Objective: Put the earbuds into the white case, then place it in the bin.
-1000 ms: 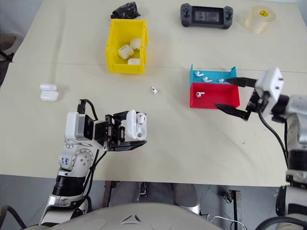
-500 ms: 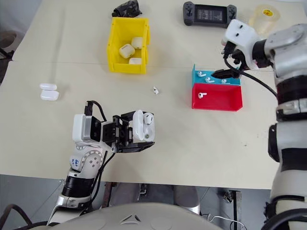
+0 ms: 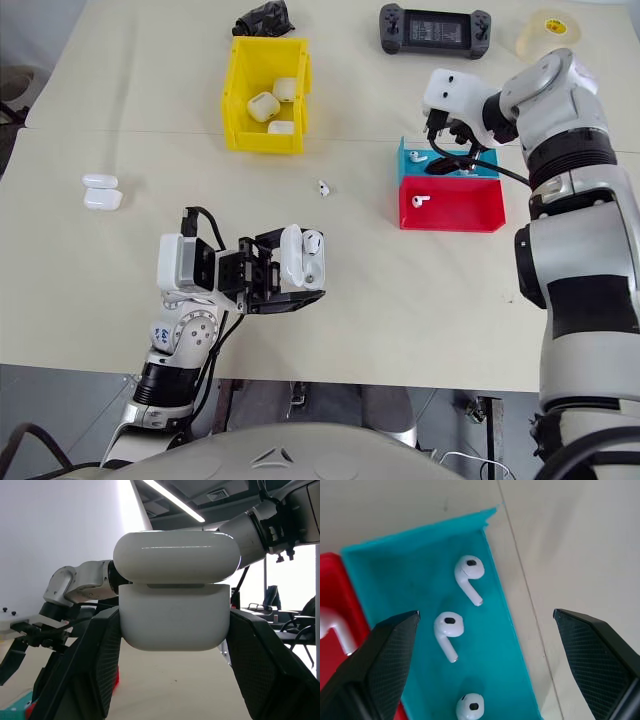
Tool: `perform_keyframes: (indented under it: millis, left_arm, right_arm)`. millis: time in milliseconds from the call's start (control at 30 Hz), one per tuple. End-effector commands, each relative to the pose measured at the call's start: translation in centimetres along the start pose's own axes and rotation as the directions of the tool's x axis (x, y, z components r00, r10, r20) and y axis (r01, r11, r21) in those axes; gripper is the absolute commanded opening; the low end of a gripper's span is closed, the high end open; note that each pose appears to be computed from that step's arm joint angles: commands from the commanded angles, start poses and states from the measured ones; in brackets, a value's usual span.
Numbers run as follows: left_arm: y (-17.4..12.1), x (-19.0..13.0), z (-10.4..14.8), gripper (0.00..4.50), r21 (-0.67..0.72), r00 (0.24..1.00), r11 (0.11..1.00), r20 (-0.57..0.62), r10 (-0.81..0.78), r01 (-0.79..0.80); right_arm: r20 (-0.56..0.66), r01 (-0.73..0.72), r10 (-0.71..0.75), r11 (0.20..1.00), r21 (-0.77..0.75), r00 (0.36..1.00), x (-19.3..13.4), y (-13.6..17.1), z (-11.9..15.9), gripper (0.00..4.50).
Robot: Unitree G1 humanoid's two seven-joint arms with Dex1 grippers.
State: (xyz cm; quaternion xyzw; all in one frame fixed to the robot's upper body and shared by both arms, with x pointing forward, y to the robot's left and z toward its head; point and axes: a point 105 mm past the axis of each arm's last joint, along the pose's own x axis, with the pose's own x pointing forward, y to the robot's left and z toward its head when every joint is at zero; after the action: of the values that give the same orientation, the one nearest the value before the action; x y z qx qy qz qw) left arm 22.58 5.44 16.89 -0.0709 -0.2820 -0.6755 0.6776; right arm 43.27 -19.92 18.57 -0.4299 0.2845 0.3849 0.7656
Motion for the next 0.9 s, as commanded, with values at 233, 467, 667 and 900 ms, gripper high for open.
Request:
perform_keyframes:
  millis: [233,467,667,900]
  left_arm:
    - [0.1,0.0,0.6,2.77,0.042,1.0,0.999,0.001,0.017,-0.017]
    - [0.1,-0.1,0.6,2.77,0.043,1.0,0.999,-0.003,0.022,-0.022]
    - [0.3,-0.1,0.7,2.77,0.047,1.0,0.999,-0.004,0.026,-0.026]
    - [0.4,-0.2,0.8,2.77,0.054,0.999,0.998,-0.006,0.033,-0.032]
  right_arm:
    - [-0.04,0.029,-0.032,0.996,-0.086,0.999,-0.4,-0.6,0.1,3.24]
    - [-0.061,0.022,-0.032,0.987,-0.16,0.998,-0.9,-0.8,0.0,3.24]
    - [-0.095,-0.045,0.024,0.974,-0.224,0.995,-0.6,0.0,-0.5,3.24]
    - [-0.117,-0.084,0.053,0.956,-0.28,0.992,-0.3,0.6,-0.8,3.24]
